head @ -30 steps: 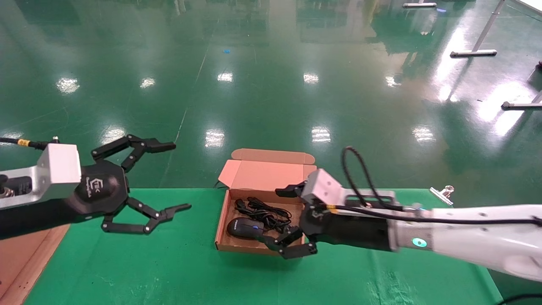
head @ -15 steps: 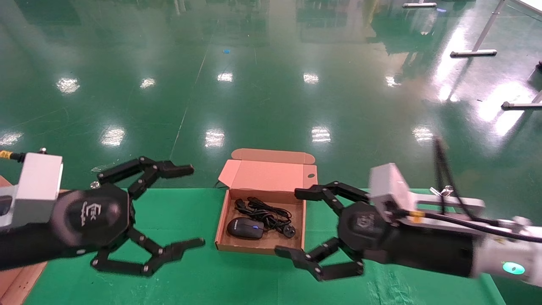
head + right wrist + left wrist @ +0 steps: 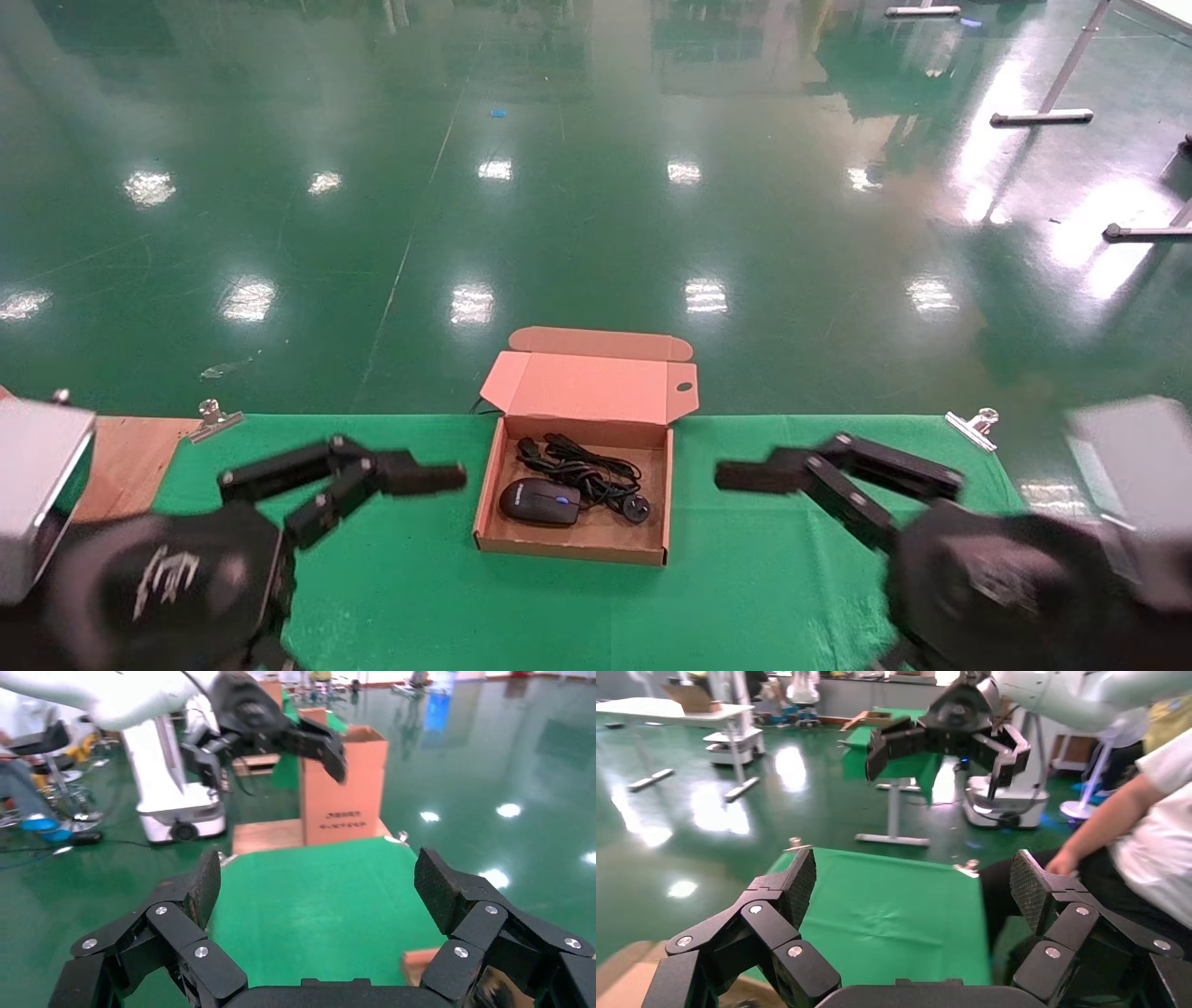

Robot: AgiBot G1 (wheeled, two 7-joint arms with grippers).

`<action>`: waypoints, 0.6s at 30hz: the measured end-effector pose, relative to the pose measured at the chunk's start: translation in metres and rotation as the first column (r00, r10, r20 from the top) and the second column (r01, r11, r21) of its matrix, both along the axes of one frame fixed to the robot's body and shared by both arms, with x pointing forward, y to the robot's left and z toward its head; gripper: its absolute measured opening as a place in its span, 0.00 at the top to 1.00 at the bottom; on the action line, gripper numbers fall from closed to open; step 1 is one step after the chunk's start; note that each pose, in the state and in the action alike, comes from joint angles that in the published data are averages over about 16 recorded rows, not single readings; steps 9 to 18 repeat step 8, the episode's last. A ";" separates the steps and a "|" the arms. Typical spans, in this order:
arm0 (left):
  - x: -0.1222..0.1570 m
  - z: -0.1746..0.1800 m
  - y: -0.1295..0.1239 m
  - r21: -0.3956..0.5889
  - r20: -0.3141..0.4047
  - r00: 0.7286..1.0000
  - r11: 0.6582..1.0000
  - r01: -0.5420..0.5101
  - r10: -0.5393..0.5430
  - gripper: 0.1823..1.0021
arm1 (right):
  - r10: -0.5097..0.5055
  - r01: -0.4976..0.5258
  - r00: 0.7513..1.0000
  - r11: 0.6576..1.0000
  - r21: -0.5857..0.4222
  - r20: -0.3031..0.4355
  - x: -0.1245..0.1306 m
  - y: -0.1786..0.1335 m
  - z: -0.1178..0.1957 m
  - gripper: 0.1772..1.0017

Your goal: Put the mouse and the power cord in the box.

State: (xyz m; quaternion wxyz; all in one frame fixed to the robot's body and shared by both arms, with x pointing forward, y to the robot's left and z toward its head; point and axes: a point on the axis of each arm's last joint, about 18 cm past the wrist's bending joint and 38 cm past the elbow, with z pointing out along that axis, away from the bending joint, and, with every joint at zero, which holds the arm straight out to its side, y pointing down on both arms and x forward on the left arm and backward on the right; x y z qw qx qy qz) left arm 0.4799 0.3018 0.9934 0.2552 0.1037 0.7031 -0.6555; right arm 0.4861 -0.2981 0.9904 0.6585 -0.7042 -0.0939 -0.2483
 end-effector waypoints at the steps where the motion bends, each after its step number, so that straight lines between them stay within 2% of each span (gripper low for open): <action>1: -0.002 0.000 -0.001 0.000 -0.007 1.000 1.000 0.005 -0.005 0.00 | 0.007 -0.007 1.000 1.000 -0.002 0.002 -0.004 -0.001 0.001 0.00; 8: -0.008 -0.002 -0.004 0.002 -0.028 0.999 1.000 0.023 -0.023 0.00 | 0.031 -0.031 0.999 0.999 -0.011 0.011 -0.020 -0.007 0.003 0.00; 18: -0.008 -0.002 -0.004 0.002 -0.028 0.999 1.000 0.023 -0.023 0.00 | 0.031 -0.031 0.999 0.999 -0.011 0.011 -0.020 -0.007 0.003 0.00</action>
